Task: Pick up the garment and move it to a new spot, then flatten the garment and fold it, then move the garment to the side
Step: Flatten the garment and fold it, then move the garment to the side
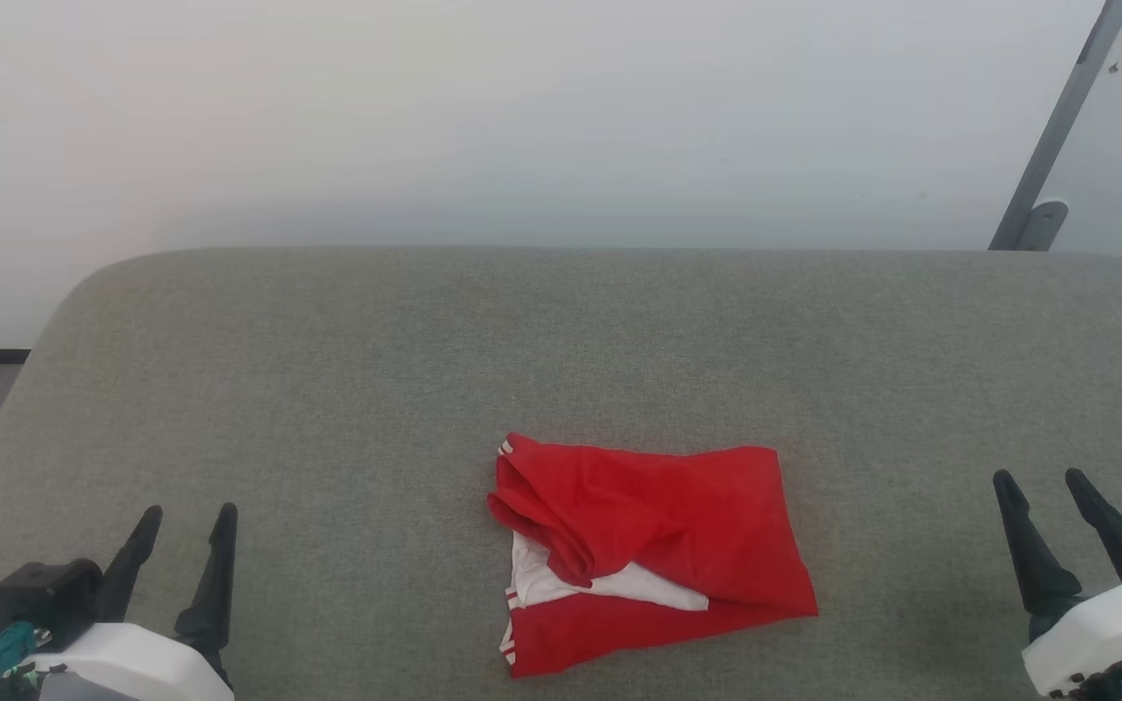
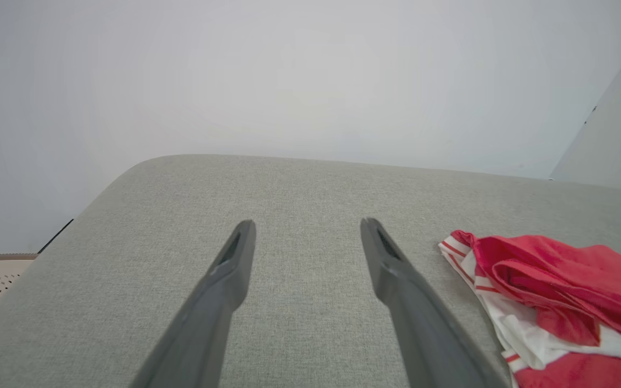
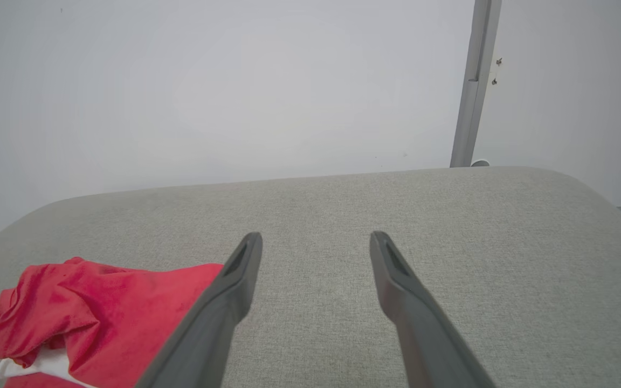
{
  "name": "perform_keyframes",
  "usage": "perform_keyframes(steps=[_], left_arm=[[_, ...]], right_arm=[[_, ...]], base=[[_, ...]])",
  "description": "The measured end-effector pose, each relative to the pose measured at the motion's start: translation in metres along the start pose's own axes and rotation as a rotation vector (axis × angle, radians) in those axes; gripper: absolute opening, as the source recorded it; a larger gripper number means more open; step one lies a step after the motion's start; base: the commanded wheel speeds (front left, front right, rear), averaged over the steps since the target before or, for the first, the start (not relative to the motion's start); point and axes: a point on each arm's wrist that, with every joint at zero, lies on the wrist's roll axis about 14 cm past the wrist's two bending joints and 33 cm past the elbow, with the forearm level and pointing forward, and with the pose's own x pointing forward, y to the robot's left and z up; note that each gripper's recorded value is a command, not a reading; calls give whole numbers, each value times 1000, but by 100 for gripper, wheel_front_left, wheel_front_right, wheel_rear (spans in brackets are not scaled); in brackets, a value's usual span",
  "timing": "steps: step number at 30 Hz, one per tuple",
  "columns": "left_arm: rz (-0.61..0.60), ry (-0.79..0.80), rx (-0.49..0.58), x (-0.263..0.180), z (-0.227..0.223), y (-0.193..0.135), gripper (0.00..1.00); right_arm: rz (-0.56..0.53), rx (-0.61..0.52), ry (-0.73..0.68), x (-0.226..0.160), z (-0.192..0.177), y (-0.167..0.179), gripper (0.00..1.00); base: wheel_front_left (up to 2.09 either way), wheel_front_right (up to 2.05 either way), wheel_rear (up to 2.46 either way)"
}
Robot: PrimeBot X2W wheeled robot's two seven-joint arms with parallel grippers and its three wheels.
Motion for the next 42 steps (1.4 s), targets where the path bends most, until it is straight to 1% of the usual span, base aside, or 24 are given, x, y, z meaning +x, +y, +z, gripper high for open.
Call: perform_keyframes(steps=[8, 10, 14, 17, 23, 28, 37, 39, 42], left_arm=[[1, -3, 4, -2, 1, 0, 100], [3, -4, 4, -3, 1, 1, 100], [13, -5, 2, -5, 2, 4, 100], [27, -6, -2, -9, 2, 8, 100], [65, 3, -18, -18, -1, 17, 100], [101, 25, -25, -24, -9, 24, 100], [147, 64, -36, -24, -22, 34, 100], [161, 76, -38, -24, -27, 37, 100], [169, 85, -44, -22, -31, 38, 100]], right_arm=[[9, -2, 8, 1, 0, 5, 100], [21, 1, 14, 3, -1, 12, 100], [49, -1, 56, 7, -8, 20, 100], [103, -8, 115, 14, -20, 36, 100], [214, -22, 261, 34, -48, 69, 100], [260, -38, 428, 49, -81, 81, 100], [285, -114, 748, 62, -143, 80, 100], [294, -92, 792, 66, -151, 85, 100], [307, -98, 863, 69, -161, 88, 100]], base=[[0, 0, 0], [0, 0, 0], [0, 0, 0], [0, 0, 0], [0, 0, 0], [0, 0, 0], [0, 0, 0], [0, 0, 0], [0, 0, 0]])
